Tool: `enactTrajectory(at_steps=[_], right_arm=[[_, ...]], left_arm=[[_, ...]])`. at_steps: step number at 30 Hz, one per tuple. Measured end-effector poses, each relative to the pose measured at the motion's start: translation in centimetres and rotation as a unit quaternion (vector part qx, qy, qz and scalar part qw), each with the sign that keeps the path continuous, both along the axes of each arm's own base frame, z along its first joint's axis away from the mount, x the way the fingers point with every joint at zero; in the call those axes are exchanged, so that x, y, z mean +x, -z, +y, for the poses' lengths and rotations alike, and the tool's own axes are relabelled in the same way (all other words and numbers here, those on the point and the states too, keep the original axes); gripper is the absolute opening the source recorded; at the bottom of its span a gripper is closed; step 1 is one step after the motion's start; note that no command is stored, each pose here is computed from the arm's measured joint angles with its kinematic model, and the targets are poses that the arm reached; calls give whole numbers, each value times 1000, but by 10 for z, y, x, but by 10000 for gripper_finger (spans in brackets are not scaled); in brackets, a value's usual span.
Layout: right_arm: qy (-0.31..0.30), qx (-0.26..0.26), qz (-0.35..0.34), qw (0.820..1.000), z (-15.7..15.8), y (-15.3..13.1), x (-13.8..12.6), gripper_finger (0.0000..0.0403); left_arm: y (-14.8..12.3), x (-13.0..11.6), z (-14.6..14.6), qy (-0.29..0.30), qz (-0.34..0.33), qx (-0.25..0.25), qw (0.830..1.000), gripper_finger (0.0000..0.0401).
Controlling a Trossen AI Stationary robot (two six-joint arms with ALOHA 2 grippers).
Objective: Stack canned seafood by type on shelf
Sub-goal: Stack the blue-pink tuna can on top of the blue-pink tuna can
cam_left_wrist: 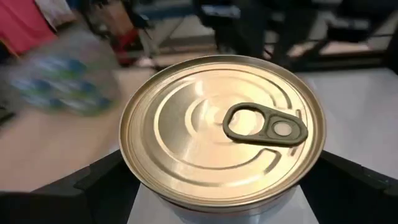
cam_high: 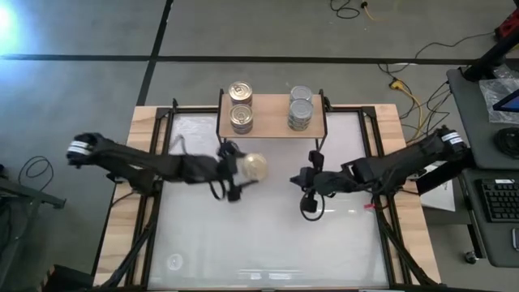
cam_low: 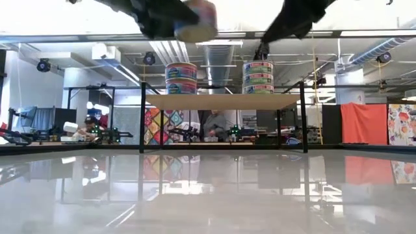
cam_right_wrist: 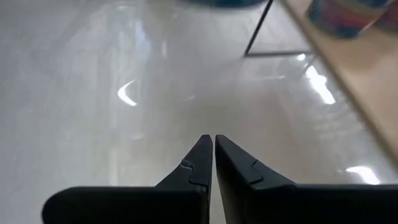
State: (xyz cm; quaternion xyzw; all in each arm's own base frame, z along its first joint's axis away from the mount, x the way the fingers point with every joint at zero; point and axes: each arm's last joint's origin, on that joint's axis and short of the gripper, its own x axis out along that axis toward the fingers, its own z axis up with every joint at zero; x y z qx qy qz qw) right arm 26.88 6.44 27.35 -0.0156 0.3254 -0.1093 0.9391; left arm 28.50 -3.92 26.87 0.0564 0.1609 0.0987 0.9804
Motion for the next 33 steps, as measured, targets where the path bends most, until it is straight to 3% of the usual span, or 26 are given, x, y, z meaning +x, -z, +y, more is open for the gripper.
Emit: enactTrajectory(at_steps=[8, 14, 21, 26, 33], right_arm=[[22, -34, 4, 999, -18, -13, 24, 12], [28, -55, -20, 998, -47, -40, 49, 12], [10, -42, -43, 998, -95, -64, 74, 12], [-15, -29, -71, 997, -119, -74, 96, 12], [-18, -74, -89, 993, -153, -88, 126, 12]], left_arm=[[-45, -41, 77, 0, -17, 12, 1000, 359], [-59, -58, 130, -19, -12, 10, 1000, 359], [-58, -63, 158, -36, 14, 28, 999, 359], [-56, -73, 178, -39, 13, 11, 999, 359], [-47, -76, 194, -34, 28, -6, 999, 359]])
